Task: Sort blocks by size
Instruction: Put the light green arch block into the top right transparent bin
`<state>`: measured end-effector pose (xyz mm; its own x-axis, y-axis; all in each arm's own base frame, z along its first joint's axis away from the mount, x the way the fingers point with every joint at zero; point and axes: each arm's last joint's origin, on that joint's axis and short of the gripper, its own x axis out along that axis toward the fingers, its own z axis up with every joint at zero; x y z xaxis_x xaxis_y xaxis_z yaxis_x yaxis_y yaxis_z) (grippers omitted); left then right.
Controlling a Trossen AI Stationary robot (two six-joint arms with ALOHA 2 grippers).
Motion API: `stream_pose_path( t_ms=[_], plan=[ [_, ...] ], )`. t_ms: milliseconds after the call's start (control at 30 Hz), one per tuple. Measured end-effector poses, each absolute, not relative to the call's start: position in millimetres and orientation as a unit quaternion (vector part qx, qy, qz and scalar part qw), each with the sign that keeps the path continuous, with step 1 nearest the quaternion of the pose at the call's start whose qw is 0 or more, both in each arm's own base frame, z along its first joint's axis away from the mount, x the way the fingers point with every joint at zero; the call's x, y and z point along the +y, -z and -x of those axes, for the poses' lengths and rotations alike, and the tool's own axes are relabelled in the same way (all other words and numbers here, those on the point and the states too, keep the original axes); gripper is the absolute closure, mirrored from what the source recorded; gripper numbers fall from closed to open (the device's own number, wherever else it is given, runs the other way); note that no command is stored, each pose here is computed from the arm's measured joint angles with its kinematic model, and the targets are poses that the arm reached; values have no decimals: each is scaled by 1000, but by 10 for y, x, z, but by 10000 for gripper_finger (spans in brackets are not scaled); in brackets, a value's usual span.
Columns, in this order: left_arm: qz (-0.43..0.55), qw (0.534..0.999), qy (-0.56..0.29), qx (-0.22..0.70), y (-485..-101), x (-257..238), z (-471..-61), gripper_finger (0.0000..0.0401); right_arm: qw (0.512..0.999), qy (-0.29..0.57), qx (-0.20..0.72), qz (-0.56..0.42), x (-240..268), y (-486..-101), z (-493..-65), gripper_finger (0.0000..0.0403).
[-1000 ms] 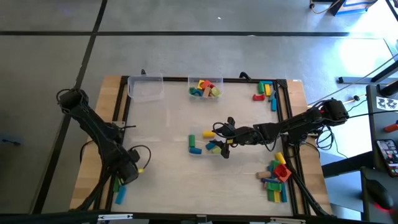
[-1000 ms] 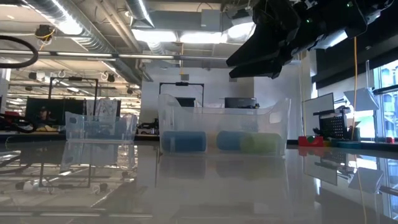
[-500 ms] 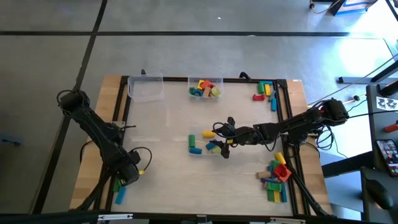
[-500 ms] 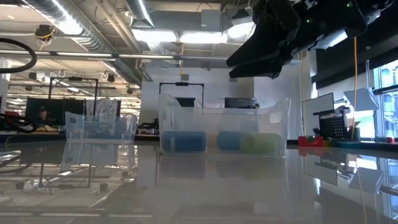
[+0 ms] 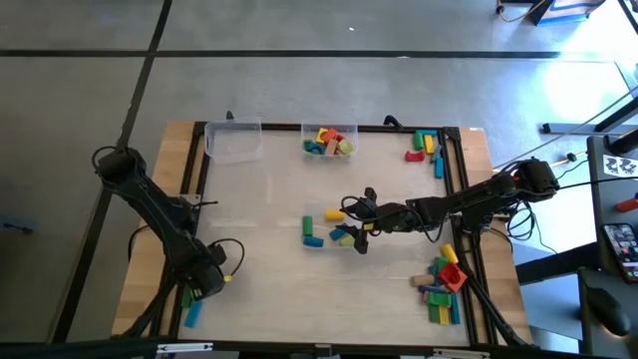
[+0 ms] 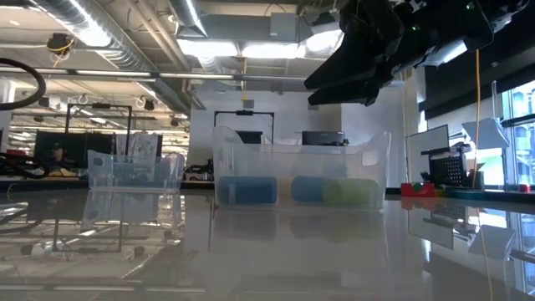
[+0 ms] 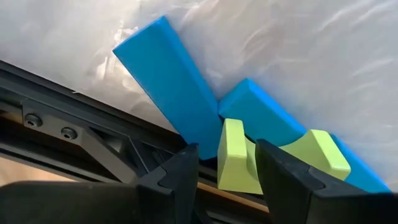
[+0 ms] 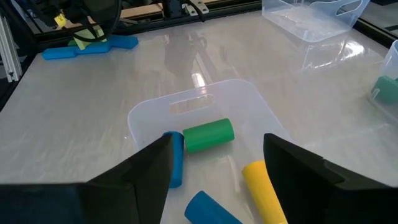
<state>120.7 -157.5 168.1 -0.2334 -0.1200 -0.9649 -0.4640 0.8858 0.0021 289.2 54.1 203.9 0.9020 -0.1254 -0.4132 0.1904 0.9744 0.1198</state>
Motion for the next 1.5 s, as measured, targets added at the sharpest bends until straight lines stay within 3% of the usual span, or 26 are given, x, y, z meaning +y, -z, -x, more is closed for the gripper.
stream_pose_path(
  t_ms=[400,533,767,933,1267,1500],
  plan=[
    [193,578,-135,781,-1566,-1548,-1172,257,972,81,206,-79,541,-2038,-2891,157],
    [208,556,-118,796,-1490,-1542,-1143,287,972,81,207,-79,541,-2038,-2891,157],
    [198,557,-93,801,-1492,-1534,-1157,360,972,81,206,-79,541,-2039,-2891,157],
    [197,560,-77,801,-1520,-1529,-1201,367,972,81,206,-79,541,-2040,-2891,157],
    [212,587,-26,781,-1730,-1562,-1428,362,972,81,206,-79,541,-2040,-2891,157],
    [190,668,19,719,-1971,-1453,-1680,354,972,81,206,-79,541,-2040,-2891,157]
  ],
)
